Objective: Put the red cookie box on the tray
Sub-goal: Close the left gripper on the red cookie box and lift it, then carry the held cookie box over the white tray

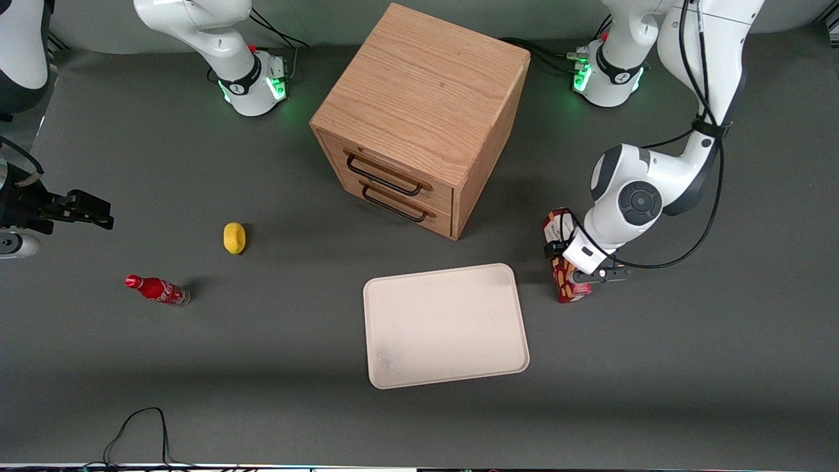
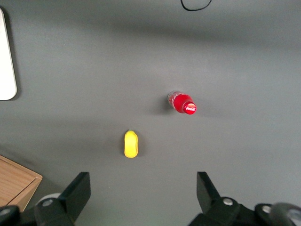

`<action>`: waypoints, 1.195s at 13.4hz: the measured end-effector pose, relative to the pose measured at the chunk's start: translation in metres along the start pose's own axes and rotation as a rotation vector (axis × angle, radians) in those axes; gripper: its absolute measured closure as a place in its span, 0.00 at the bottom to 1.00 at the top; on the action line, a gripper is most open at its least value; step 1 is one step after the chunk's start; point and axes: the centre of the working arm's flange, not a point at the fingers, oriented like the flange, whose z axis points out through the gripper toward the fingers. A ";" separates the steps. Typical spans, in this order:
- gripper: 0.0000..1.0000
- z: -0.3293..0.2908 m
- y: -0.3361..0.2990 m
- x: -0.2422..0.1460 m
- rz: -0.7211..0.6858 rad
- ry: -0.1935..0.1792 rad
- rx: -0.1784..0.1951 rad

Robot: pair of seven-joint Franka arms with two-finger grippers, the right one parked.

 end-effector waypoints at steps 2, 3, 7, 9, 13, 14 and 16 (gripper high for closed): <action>0.54 0.000 -0.005 0.002 0.001 0.001 0.000; 0.64 -0.001 -0.006 0.003 0.002 0.001 -0.001; 0.97 -0.001 -0.005 0.003 0.005 0.002 -0.001; 0.97 -0.002 -0.005 0.004 0.004 0.004 -0.002; 0.97 -0.045 -0.004 0.017 -0.002 -0.061 0.026; 0.97 -0.073 -0.004 0.022 -0.006 -0.081 0.036; 0.97 -0.141 -0.007 0.027 -0.017 -0.104 0.050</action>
